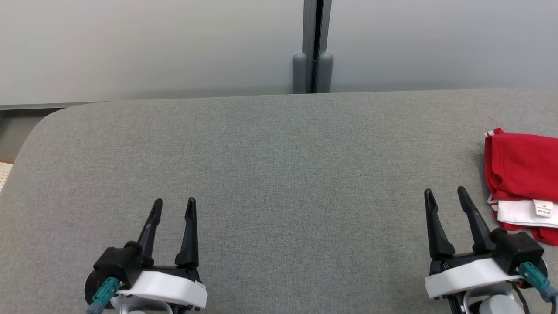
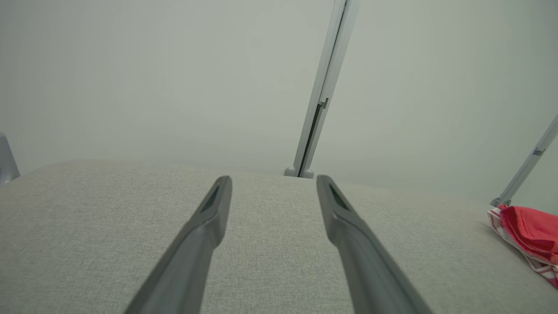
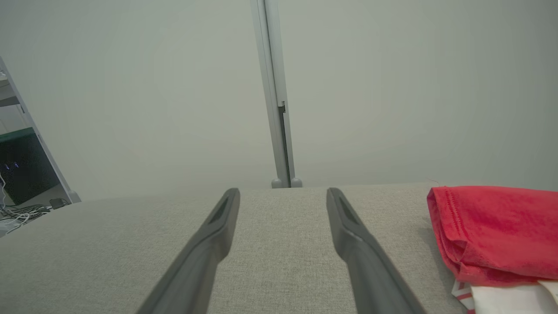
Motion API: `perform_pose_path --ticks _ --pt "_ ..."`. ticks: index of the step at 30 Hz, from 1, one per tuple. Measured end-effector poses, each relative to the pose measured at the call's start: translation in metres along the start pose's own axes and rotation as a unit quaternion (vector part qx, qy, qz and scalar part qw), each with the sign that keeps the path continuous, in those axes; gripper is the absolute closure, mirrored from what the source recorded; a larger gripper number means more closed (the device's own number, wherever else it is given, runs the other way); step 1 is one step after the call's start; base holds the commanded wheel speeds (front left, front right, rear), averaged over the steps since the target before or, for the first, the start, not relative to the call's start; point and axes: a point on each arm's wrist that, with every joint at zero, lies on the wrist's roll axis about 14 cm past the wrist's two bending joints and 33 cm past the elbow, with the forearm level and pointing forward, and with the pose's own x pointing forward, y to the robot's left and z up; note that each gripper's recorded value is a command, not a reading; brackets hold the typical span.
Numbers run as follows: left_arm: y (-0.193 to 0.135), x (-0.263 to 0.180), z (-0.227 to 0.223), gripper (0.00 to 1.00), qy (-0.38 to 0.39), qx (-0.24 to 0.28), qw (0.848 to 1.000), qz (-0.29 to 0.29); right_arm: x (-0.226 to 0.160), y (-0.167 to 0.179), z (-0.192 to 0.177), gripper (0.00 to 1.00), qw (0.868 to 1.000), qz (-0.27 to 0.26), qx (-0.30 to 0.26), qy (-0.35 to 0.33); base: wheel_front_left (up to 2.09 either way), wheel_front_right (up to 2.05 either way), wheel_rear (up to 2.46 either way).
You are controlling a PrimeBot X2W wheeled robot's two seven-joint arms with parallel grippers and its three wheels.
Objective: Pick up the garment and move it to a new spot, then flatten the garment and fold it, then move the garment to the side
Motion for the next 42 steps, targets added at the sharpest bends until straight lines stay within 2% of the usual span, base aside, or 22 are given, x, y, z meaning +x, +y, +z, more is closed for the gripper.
perform_pose_path --ticks 1,6,15,22,42 --pt "0.001 -0.001 -0.002 1.0 0.003 -0.001 1.0 0.001 -0.001 0.0 -0.001 1.0 1.0 0.0 0.001 0.002 0.0 0.0 0.0" --pt "0.006 -0.013 -0.024 1.0 0.039 -0.012 0.999 0.013 -0.013 -0.001 -0.023 1.0 0.999 -0.011 0.018 0.037 0.0 0.0 0.0" --pt "0.016 -0.012 -0.026 1.0 0.053 -0.096 0.993 0.039 -0.015 -0.016 -0.022 1.0 0.992 -0.048 0.108 0.039 0.0 0.0 0.0" --pt "0.022 -0.012 -0.028 1.0 0.058 -0.142 0.987 0.051 -0.016 -0.022 -0.022 1.0 0.985 -0.065 0.156 0.037 0.0 0.0 0.0" --pt "0.033 -0.007 -0.024 1.0 0.06 -0.273 0.957 0.071 -0.018 -0.039 -0.016 1.0 0.949 -0.105 0.298 0.024 0.0 0.0 0.0"
